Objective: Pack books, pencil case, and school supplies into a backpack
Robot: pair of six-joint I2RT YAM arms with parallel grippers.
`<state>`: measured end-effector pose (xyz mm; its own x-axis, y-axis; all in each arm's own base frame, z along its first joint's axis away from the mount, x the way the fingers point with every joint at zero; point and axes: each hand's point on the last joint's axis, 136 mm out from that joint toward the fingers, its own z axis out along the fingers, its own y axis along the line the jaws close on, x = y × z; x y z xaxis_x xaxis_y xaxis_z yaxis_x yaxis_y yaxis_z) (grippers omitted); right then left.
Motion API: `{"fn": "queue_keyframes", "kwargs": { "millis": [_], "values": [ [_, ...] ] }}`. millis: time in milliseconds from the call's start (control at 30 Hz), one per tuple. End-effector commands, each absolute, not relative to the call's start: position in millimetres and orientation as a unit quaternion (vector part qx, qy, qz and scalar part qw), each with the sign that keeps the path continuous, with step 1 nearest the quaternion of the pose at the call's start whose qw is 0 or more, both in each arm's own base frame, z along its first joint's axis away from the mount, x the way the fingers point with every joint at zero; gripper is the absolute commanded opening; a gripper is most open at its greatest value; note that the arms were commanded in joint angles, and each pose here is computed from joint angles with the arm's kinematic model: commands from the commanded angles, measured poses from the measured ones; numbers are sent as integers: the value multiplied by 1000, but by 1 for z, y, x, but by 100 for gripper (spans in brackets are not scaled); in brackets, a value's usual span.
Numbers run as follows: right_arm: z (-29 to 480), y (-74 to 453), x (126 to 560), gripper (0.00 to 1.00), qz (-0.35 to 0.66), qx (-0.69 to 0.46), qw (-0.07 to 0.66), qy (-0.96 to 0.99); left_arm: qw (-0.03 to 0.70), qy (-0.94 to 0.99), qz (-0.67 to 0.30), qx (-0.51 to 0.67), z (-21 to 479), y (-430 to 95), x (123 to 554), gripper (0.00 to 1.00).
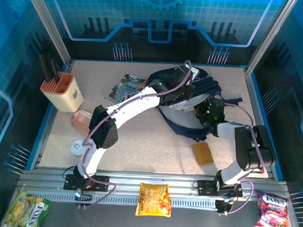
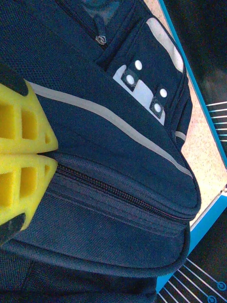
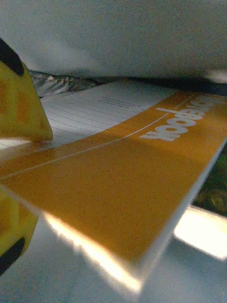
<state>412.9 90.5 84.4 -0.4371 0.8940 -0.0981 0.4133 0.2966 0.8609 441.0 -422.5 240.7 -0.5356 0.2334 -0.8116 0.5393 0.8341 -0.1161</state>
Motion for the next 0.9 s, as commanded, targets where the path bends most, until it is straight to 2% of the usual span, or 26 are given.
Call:
{"fn": "queue_keyframes", "kwargs": {
  "millis": [0, 133, 233, 333, 500, 733, 767, 833, 867],
  "values": [
    [107, 103, 432, 29, 425, 416, 319, 737, 510, 815, -217, 169, 329, -407, 452, 0],
    [104, 101, 424, 43, 415, 407, 304, 755, 505, 819, -215, 166, 325, -404, 454, 0],
    [100, 92, 404, 56, 391, 410, 295, 770, 500, 824, -212, 162, 320, -401, 456, 0],
    [101, 81, 377, 65, 367, 410, 290, 783, 493, 828, -214, 160, 315, -399, 456, 0],
    [110, 53, 328, 73, 307, 417, 312, 797, 472, 839, -216, 166, 298, -401, 456, 0],
    [148, 13, 276, 76, 206, 409, 378, 805, 416, 857, -239, 187, 255, -401, 449, 0],
    [154, 9, 271, 77, 194, 406, 385, 806, 405, 859, -246, 192, 250, -401, 446, 5],
    [169, 2, 265, 77, 173, 398, 396, 809, 380, 863, -265, 201, 240, -400, 435, 34],
    [175, 1, 264, 78, 165, 392, 398, 813, 373, 863, -276, 202, 238, -399, 430, 41]
  ]
}}
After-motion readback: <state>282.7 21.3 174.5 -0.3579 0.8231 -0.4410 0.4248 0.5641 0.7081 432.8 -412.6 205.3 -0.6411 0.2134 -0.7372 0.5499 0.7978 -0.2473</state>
